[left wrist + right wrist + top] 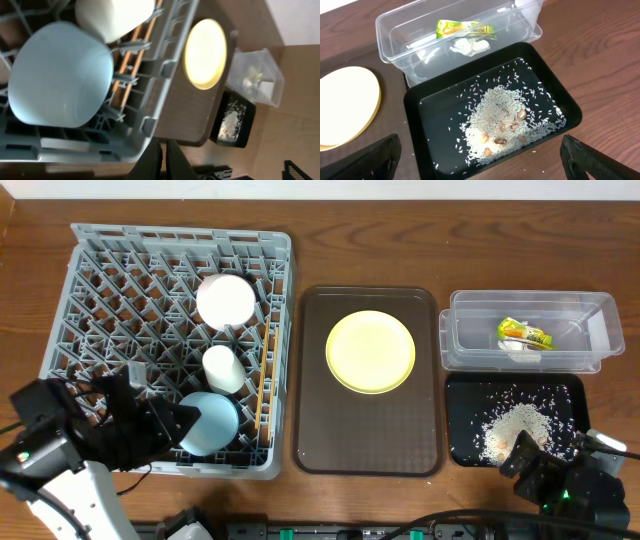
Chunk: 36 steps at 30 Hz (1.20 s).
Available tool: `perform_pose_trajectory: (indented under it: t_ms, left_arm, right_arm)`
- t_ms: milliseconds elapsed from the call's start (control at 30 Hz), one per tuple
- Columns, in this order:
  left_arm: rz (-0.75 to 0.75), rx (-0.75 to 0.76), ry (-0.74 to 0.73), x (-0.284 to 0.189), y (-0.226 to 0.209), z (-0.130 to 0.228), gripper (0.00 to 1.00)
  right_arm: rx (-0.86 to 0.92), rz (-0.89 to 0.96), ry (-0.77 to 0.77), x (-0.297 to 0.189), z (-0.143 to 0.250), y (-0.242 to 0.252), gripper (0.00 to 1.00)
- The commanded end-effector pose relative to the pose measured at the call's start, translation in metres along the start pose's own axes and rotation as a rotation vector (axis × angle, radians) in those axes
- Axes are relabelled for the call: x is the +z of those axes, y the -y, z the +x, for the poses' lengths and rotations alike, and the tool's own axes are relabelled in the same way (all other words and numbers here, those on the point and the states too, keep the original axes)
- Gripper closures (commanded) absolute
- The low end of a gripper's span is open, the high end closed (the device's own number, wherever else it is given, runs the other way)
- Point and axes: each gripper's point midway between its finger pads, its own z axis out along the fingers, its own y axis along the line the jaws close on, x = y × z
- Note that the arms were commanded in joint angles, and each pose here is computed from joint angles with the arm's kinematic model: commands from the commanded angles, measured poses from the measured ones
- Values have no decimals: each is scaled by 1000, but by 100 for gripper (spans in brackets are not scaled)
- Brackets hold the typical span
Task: Sort waste into correct bins and load items into the dishwasher
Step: 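Withdraw the left gripper up from the blue bowl in the rack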
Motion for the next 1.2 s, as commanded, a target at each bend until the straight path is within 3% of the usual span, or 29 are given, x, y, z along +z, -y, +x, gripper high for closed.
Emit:
perform_pose_trajectory:
  t_ms: [0, 167, 367, 567, 700, 900, 1167]
  left_arm:
    - [-29, -50, -54, 15, -15, 12, 92]
    - [-67, -97, -92, 40, -36, 19, 92]
    - [-340, -132, -42, 50, -75, 1, 92]
    - [-512, -167, 55, 48, -92, -16, 92]
    - [-508, -141, 65, 53, -86, -19, 92]
    - [-626, -133, 145, 40, -95, -33, 92]
    - [-506, -106, 224, 16, -46, -59, 92]
  right_arm:
    - [10, 7, 5, -1, -1, 1, 1]
    - [10, 7, 5, -1, -1, 1, 1]
    - [10, 7, 5, -1, -1, 1, 1]
    - [10, 7, 5, -1, -1, 1, 1]
    - [10, 7, 5, -1, -1, 1, 1]
    - [10, 7, 5, -1, -1, 1, 1]
    - [10, 7, 5, -1, -1, 1, 1]
